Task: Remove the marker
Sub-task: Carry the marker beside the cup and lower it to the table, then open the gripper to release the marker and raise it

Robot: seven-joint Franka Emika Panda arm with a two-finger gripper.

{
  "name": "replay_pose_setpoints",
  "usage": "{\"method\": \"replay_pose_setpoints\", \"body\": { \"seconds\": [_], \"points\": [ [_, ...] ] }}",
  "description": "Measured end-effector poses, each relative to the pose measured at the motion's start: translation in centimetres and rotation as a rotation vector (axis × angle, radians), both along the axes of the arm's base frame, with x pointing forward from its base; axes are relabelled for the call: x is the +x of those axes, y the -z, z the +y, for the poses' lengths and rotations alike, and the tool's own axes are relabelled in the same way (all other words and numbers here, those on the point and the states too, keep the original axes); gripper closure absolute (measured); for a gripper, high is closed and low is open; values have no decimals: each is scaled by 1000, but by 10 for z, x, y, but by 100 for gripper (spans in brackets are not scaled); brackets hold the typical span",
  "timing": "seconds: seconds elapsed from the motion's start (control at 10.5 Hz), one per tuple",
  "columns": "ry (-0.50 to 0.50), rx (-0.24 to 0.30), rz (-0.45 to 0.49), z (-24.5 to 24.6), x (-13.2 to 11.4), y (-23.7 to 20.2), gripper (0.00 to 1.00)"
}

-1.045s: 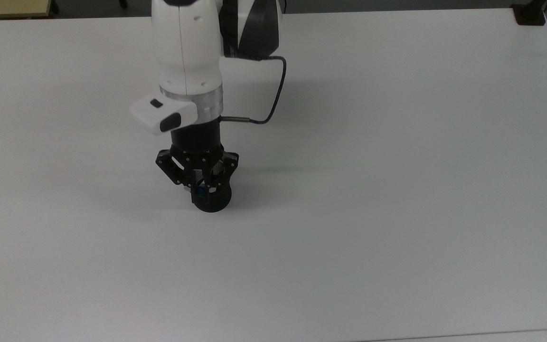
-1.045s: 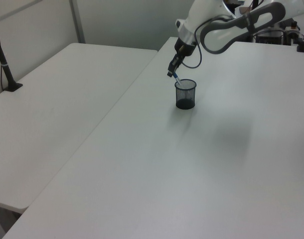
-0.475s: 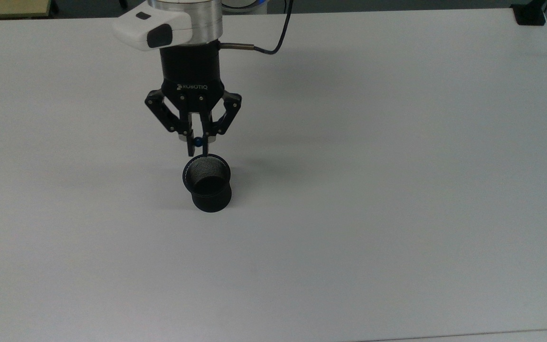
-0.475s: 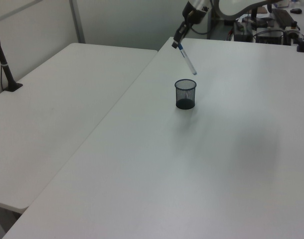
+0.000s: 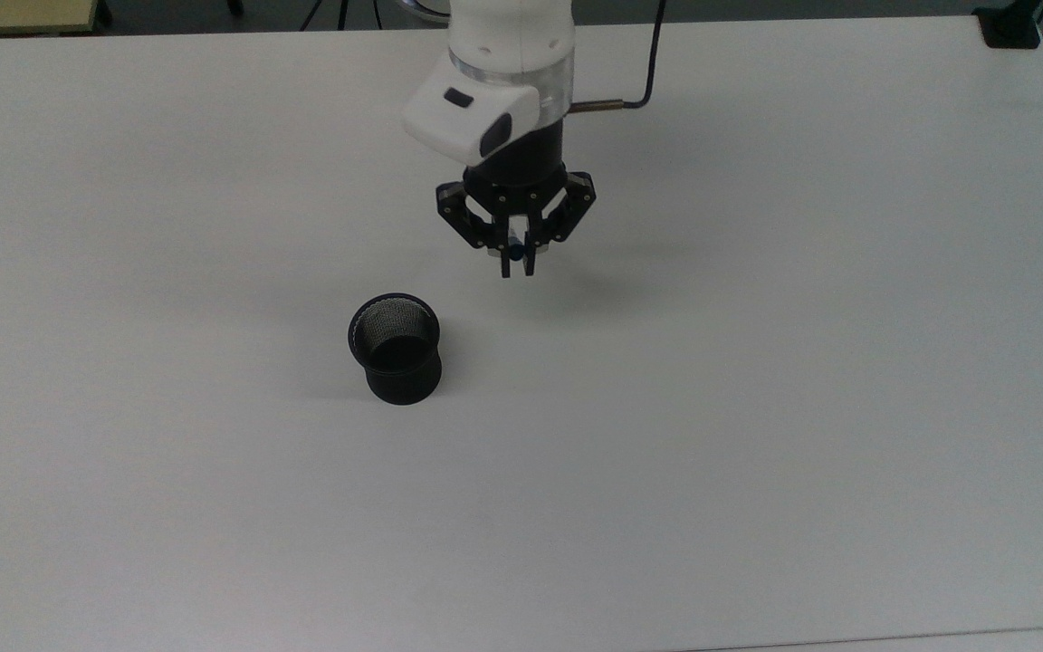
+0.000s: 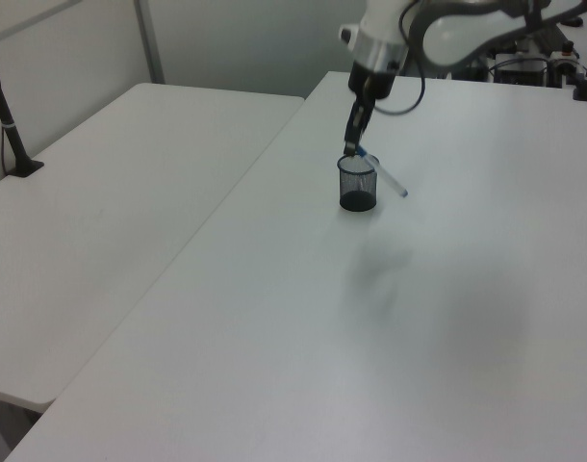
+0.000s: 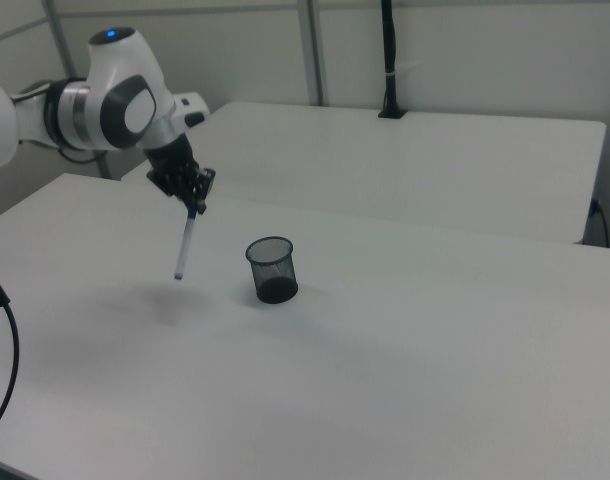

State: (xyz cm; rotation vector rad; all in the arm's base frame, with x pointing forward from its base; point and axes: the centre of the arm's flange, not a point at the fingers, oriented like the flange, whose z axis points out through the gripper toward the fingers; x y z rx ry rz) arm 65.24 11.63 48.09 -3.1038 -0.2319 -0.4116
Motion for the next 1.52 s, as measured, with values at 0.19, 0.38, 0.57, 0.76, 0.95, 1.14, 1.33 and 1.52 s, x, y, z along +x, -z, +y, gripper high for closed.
{"method": "replay_pose_setpoints", "body": {
  "seconds": [0.19, 0.38, 0.57, 0.76, 0.95, 1.14, 1.33, 1.52],
  "points": [
    [-10, -6, 54, 15, 5, 40, 81],
    [6, 1, 49, 20, 15, 72, 81],
    [17, 9, 30, 21, 23, 92, 77],
    [19, 10, 31, 21, 25, 97, 51],
    [29, 14, 21, 21, 27, 92, 20],
    [34, 20, -8, 20, 29, 71, 1],
    [49, -1, 67, 10, 12, 36, 0],
    [61, -28, 173, 0, -20, -10, 0]
  ]
}}
